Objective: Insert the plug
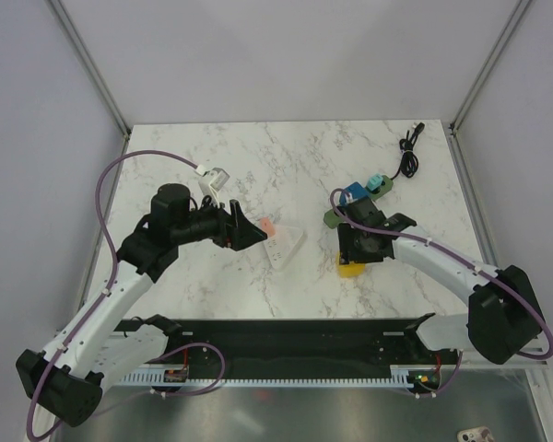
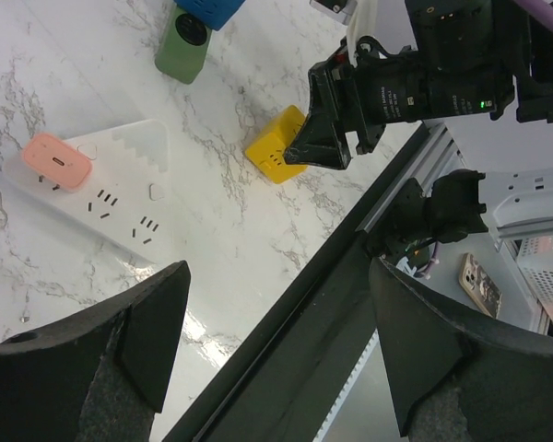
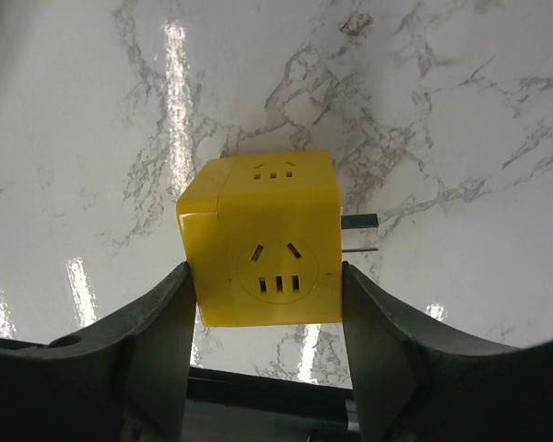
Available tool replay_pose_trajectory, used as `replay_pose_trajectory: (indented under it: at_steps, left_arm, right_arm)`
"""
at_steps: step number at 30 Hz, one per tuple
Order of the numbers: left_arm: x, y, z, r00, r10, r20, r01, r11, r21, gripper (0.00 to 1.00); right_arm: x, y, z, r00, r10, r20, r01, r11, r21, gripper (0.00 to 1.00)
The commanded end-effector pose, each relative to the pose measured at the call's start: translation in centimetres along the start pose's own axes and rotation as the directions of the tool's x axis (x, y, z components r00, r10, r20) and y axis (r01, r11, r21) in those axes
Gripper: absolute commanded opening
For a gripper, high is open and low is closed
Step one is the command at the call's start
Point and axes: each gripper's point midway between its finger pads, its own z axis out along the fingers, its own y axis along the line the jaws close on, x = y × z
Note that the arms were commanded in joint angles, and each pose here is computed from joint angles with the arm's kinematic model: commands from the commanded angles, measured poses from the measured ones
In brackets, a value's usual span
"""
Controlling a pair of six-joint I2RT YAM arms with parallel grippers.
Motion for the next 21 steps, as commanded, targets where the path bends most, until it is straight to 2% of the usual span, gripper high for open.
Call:
replay_pose_trajectory:
  at_steps: [1,2,5,9,11,15,17,21]
  left_arm:
    - [-0.3,-0.7,-0.2,1.0,0.01,0.001,-0.01,1.0,0.026,0.86]
    - [-0.1,-0.8,-0.2,0.999,0.05,-0.005,-0.05,0.998,0.043,0.86]
    - [0.3,-0.8,-0.1,0.995,0.099,-0.025,-0.097,0.993,0.065,0.88]
    - [0.0,-2.0,0.2,0.989,0.136,-0.053,-0.127,0.982,0.142,0.9]
    - [-0.1,-2.1,0.5,0.985,0.161,-0.061,-0.15,0.976,0.158,0.91]
    - [0.2,-0.3,1.6,0.973,0.202,-0.108,-0.19,0.976,0.109,0.93]
    - [0.8,-0.2,2.3,0.95,0.283,-0.131,-0.27,0.957,0.108,0.93]
    - [1.9,-1.1,3.0,0.899,0.408,-0.158,-0.396,0.912,0.103,0.94]
  right_arm:
    - [-3.6,2.7,-2.6,0.992,0.016,0.123,-0.001,0.993,-0.122,0.26]
    - [-3.8,3.6,-3.1,0.992,0.02,0.124,0.001,0.986,-0.169,0.17]
    - [-4.9,6.5,-5.5,0.989,0.043,0.143,0.006,0.945,-0.327,0.09]
    - [-6.2,10.3,-9.4,0.987,0.062,0.147,0.022,0.857,-0.514,0.05]
    - [-6.4,11.0,-10.4,0.988,0.062,0.141,0.027,0.832,-0.555,0.03]
    - [-5.8,13.3,-12.7,0.994,0.045,0.097,0.032,0.736,-0.676,0.02]
    - [-5.5,14.2,-13.9,0.996,0.048,0.07,0.018,0.685,-0.728,0.02]
    - [-5.4,14.6,-15.4,0.996,0.046,0.07,0.023,0.65,-0.76,0.02]
